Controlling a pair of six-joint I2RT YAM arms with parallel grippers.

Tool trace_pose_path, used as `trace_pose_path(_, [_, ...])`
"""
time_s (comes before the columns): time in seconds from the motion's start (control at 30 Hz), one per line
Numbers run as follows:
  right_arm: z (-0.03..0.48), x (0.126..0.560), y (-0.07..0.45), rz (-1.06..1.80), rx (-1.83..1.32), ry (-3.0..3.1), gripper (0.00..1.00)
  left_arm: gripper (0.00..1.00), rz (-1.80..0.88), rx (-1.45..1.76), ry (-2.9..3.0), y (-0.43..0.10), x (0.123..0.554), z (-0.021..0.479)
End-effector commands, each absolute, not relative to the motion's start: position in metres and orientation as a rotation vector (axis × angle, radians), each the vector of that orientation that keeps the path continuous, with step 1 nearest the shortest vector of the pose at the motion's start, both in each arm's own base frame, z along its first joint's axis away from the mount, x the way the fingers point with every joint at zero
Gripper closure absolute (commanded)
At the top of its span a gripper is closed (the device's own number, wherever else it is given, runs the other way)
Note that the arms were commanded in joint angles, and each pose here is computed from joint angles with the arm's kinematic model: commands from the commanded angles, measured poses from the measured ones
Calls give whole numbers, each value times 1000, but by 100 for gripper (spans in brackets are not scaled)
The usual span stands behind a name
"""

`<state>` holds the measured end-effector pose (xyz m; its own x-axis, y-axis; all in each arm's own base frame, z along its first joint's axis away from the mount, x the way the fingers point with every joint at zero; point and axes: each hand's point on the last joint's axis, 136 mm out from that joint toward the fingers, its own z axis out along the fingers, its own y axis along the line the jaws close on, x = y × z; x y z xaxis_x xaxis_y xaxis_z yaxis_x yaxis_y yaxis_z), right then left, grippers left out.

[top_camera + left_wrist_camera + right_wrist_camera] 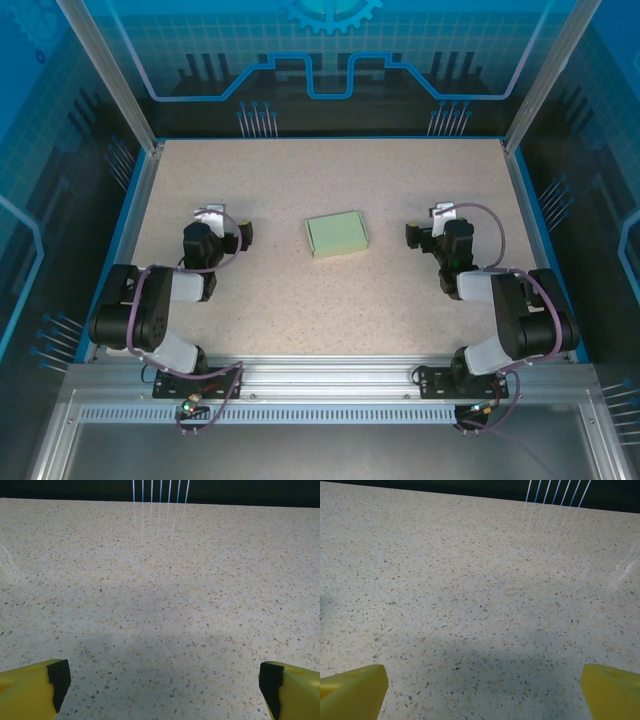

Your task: Fold the paper box

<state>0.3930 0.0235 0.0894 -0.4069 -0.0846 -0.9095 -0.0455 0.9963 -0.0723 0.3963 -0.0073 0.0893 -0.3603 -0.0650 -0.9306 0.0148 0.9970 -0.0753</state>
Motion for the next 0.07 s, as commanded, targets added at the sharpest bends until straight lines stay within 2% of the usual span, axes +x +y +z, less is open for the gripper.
trace_pose_path(0.0, [95,397,21,-45,-98,1960,0,1,-119,-39,1907,-9,398,95])
trace_pose_path(0.03, [95,397,21,-45,-97,1959,0,1,-119,-38,1907,-10,398,95])
